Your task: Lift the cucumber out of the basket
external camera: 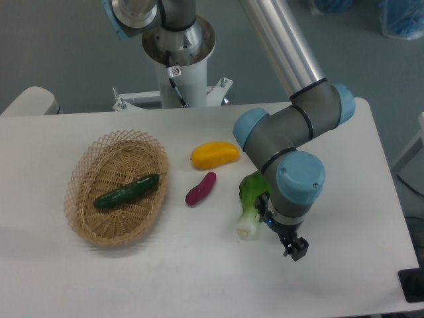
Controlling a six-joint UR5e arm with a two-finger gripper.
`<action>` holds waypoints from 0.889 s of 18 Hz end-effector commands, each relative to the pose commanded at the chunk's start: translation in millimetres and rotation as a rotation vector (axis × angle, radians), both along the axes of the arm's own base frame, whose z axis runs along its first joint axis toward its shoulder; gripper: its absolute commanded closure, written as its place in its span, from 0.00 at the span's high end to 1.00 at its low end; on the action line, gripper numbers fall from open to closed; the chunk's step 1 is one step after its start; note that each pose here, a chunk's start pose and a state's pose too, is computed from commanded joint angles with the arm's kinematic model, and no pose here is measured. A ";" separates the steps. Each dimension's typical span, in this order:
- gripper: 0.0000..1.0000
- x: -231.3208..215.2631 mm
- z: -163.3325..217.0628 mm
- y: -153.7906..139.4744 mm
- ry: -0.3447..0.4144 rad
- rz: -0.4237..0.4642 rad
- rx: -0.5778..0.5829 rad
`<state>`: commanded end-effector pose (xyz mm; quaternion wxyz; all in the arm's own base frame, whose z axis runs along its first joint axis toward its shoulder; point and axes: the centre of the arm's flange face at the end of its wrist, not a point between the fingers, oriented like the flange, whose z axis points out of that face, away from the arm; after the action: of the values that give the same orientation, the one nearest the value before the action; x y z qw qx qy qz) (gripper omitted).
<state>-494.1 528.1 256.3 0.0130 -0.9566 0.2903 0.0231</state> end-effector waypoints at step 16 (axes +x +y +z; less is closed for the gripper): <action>1.00 175.4 25.1 12.3 -0.097 0.038 0.011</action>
<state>-318.7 540.3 281.4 0.0318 -0.9619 0.2709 -0.0215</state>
